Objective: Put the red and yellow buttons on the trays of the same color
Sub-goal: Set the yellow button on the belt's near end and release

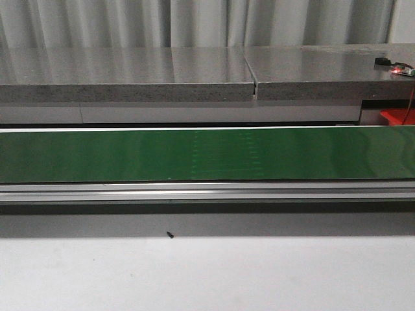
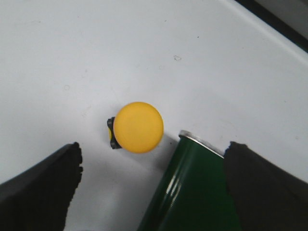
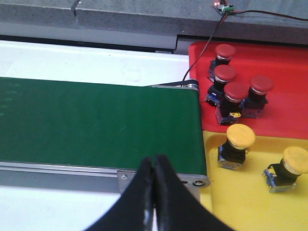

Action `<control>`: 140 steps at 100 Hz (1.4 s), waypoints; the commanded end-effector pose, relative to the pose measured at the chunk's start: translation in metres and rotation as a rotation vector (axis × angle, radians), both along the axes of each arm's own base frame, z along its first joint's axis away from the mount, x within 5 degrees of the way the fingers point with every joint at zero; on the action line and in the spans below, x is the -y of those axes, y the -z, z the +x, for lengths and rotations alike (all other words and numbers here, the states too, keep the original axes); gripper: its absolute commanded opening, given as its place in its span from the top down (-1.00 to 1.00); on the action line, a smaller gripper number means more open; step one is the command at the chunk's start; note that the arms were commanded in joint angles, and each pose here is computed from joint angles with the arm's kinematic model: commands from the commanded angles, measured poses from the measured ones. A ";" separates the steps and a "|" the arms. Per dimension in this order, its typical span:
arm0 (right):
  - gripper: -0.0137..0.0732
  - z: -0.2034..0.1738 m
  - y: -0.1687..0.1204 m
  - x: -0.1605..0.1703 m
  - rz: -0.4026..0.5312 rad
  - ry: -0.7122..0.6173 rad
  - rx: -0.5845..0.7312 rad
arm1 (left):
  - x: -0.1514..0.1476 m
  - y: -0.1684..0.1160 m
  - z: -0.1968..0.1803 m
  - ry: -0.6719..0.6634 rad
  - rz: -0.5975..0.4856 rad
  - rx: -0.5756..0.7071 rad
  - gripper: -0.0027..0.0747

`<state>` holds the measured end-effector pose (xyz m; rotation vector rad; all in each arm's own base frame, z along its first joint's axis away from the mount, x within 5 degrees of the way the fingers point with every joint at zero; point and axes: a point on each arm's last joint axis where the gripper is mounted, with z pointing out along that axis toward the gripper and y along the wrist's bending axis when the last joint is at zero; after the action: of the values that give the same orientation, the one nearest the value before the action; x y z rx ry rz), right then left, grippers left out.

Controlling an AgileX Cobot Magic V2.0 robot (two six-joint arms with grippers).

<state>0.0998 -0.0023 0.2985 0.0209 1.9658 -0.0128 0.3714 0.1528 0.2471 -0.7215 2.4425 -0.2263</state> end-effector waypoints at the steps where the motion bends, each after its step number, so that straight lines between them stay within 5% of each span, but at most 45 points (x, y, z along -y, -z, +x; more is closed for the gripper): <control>1: 0.84 0.003 -0.015 0.001 -0.013 0.006 0.100 | -0.005 -0.019 0.010 -0.025 0.020 0.083 -0.58; 46: 0.84 0.003 -0.015 0.001 -0.013 0.006 0.100 | -0.020 0.029 0.039 -0.032 -0.008 0.015 -0.55; 79: 0.84 0.003 -0.015 0.001 -0.013 0.006 0.100 | -0.020 0.030 0.039 -0.029 -0.007 0.014 0.44; 91: 0.84 0.003 -0.015 0.001 -0.013 0.006 0.100 | -0.019 0.018 0.036 -0.020 0.014 0.031 0.61; 123: 0.84 0.003 -0.015 0.001 -0.013 0.006 0.100 | -0.003 -0.053 0.001 0.034 0.145 0.126 0.61; 140: 0.84 0.003 -0.015 0.001 -0.013 0.006 0.100 | 0.018 -0.069 -0.015 0.092 0.169 0.142 0.61</control>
<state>0.0998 -0.0023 0.2985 0.0209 1.9658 -0.0128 0.3663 0.1477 0.2821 -0.5586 2.4225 -0.1140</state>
